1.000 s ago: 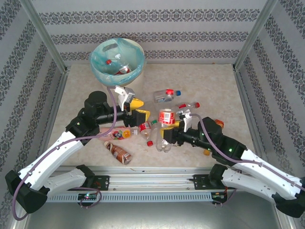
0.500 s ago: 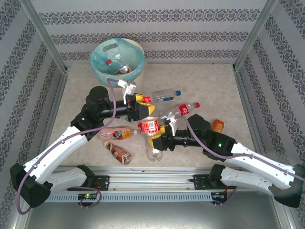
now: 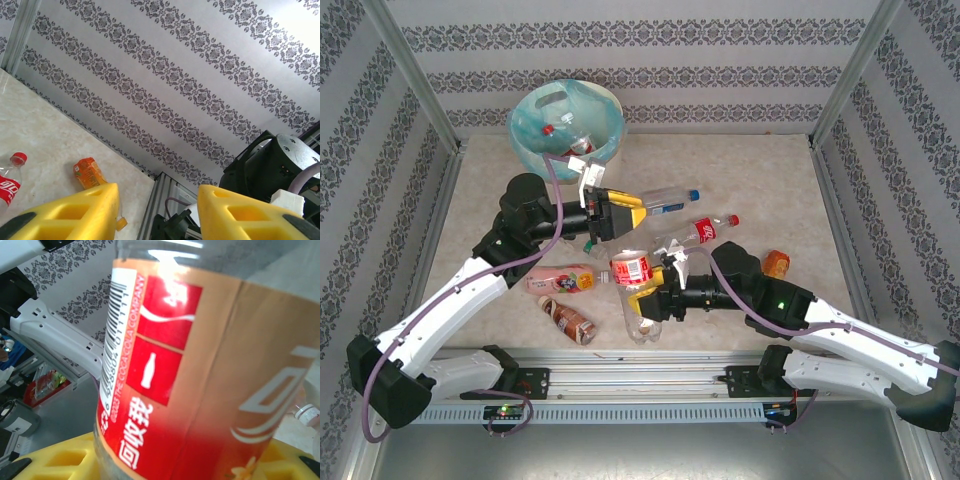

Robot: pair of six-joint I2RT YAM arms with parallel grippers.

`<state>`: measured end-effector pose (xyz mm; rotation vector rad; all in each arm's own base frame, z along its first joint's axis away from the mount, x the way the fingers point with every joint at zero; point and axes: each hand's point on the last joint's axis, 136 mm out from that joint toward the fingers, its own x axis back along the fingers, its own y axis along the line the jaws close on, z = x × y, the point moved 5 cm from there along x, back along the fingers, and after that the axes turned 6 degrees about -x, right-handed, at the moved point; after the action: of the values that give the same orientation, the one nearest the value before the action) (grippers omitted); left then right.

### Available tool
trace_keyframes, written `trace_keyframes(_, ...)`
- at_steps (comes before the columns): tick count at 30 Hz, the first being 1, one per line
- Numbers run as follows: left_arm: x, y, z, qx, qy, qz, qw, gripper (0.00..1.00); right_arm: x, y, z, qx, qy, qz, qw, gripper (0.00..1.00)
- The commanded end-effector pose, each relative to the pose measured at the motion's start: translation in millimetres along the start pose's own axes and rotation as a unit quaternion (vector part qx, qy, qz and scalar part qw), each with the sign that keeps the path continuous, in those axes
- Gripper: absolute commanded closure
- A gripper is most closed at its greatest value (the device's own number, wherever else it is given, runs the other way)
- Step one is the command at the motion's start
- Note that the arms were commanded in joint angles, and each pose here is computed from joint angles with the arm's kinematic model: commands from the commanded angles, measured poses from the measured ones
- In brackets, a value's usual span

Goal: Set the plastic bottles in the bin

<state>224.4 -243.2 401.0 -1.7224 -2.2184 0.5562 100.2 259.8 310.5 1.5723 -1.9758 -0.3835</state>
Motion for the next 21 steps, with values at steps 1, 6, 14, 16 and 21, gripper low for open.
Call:
trace_keyframes(1, 11, -11, -18, -0.023, -0.027, 0.005, 0.999, 0.66, 6, 13, -13, 0.028, -0.026, -0.019, 0.999, 0.62)
trace_keyframes(6, 19, -12, -22, -0.03, -0.037, -0.007, 0.999, 0.96, 4, 10, -13, 0.025, -0.025, -0.009, 0.999, 0.53)
trace_keyframes(14, 44, -18, -65, -0.11, -0.083, -0.116, 0.984, 1.0, 19, -10, -26, 0.026, -0.088, 0.1, 0.991, 0.02)
trace_keyframes(16, 53, -21, -87, -0.152, -0.097, -0.173, 0.968, 1.0, 28, -21, -27, 0.023, -0.104, 0.15, 0.983, 0.02)
trace_keyframes(21, 90, -16, -150, -0.234, -0.18, -0.354, 0.887, 1.0, 60, -49, -22, -0.007, -0.154, 0.267, 0.951, 0.02)
